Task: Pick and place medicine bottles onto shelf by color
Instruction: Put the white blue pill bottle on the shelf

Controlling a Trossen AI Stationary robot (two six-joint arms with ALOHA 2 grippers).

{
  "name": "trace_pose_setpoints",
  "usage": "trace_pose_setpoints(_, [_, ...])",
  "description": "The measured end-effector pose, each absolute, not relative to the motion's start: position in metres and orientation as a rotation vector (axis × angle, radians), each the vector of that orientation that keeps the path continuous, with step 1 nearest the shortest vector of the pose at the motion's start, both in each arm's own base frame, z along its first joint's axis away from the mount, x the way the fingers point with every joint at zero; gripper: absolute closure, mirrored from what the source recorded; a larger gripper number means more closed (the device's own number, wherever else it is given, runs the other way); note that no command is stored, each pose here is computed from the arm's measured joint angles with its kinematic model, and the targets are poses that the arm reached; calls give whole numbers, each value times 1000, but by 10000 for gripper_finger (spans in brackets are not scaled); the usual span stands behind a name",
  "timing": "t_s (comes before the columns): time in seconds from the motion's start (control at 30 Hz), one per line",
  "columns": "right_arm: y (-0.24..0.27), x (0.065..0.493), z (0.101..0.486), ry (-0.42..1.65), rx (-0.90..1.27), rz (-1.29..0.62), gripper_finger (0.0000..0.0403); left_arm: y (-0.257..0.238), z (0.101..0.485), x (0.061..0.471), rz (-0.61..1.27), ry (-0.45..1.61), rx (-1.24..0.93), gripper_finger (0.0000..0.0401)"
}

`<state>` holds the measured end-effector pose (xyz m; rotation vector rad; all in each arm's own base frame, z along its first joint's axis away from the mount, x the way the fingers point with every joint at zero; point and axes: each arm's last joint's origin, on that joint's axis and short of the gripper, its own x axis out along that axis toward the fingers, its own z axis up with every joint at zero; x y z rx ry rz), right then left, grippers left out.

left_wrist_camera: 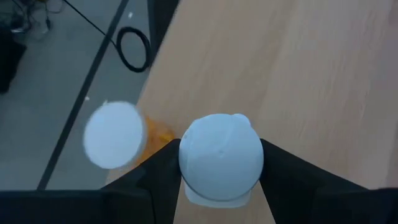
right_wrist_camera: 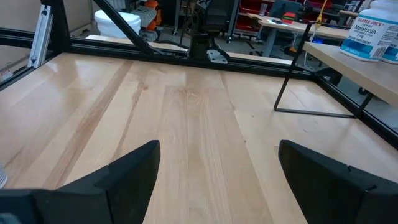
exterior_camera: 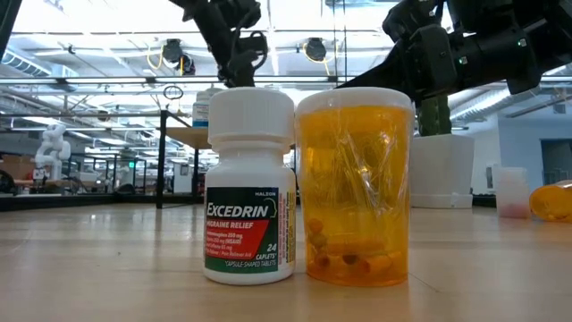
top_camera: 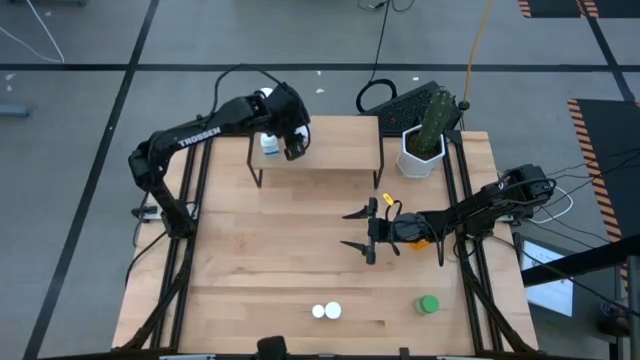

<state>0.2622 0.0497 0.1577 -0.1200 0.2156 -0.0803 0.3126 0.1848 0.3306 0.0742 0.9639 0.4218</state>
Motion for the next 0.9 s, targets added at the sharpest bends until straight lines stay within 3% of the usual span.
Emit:
trace_pose_setpoints(0.37, [50,262,158,215,-121,-80,78,184,324,315,405,969,153,198])
trace_pose_setpoints(0.9, [50,262,158,215,-122,-81,78,185,323,314,400,997,195,142])
